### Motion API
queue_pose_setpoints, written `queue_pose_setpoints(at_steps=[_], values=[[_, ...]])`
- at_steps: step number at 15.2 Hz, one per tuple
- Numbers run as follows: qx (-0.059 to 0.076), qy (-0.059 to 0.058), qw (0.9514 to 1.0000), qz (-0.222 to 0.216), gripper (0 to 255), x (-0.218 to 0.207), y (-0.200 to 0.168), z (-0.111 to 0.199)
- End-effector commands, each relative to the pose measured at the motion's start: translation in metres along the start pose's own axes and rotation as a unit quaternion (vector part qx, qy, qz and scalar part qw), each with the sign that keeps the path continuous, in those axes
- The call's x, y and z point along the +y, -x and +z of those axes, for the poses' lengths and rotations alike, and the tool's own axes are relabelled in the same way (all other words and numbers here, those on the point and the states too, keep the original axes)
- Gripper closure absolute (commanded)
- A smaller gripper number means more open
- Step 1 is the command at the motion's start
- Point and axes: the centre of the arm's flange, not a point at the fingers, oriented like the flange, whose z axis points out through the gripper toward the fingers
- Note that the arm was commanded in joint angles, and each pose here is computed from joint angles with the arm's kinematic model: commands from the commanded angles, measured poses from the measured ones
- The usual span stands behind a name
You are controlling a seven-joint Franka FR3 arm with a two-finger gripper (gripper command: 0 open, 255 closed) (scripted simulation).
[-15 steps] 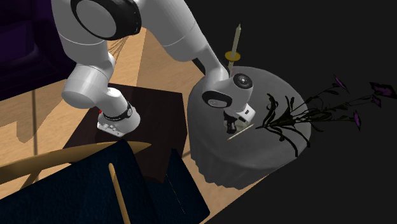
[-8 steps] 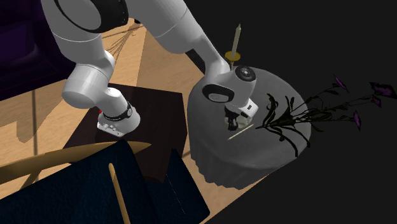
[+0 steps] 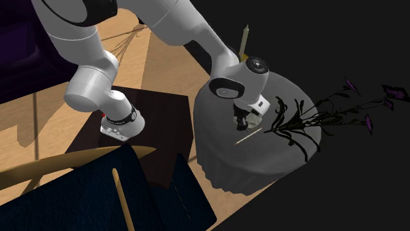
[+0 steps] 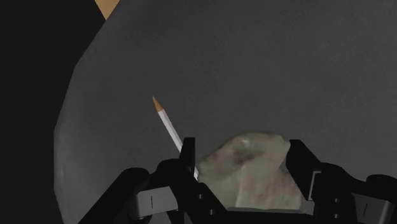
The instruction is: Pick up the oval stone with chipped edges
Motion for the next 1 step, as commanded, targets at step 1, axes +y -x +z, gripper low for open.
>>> queue_pose_setpoints(at_steps=[1], values=[[0.0, 0.0, 1.0, 0.0, 255, 0.0001, 0.0003, -0.0035]])
